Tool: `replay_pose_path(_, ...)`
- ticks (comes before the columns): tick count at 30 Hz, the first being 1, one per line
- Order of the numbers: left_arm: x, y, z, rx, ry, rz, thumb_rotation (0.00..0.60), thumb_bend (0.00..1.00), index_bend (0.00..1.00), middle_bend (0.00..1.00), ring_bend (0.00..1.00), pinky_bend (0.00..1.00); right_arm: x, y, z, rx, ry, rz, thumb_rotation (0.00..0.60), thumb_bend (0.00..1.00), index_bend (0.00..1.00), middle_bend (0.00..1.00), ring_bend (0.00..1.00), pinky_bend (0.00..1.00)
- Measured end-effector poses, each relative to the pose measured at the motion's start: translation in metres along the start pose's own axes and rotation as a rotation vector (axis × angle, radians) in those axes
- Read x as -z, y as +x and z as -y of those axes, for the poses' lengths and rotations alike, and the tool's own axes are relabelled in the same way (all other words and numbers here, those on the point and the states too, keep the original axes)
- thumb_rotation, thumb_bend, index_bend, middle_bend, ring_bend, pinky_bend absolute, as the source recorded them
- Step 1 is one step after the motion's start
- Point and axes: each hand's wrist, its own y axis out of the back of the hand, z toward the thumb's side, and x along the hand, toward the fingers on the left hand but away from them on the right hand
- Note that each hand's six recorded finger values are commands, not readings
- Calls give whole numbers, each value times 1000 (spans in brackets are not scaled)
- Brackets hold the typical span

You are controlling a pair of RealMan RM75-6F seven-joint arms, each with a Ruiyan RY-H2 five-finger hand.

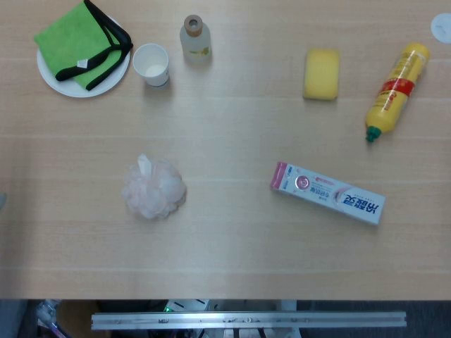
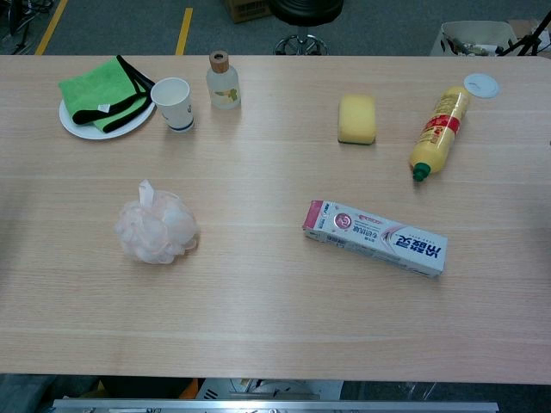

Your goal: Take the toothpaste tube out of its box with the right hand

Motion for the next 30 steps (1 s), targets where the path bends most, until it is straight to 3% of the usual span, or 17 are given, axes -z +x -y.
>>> replay_pose_path(11, 8, -4, 5, 10, -15, -16, 600, 163, 136, 41, 91, 115, -38, -16, 22, -73, -57, -97, 600, 0, 331, 298, 236, 390)
replay_pose_path(22, 15, -6, 8, 16, -24, -31, 600, 164, 136, 41, 91, 117, -88, -27, 59, -210, -93, -233, 600, 0, 329, 265, 200, 356)
replay_pose_path(30, 20, -7, 9, 19, -36, -38, 600, 164, 136, 41, 91, 120, -112, -25, 75, -267, -65, -260, 600, 0, 319, 253, 188, 331)
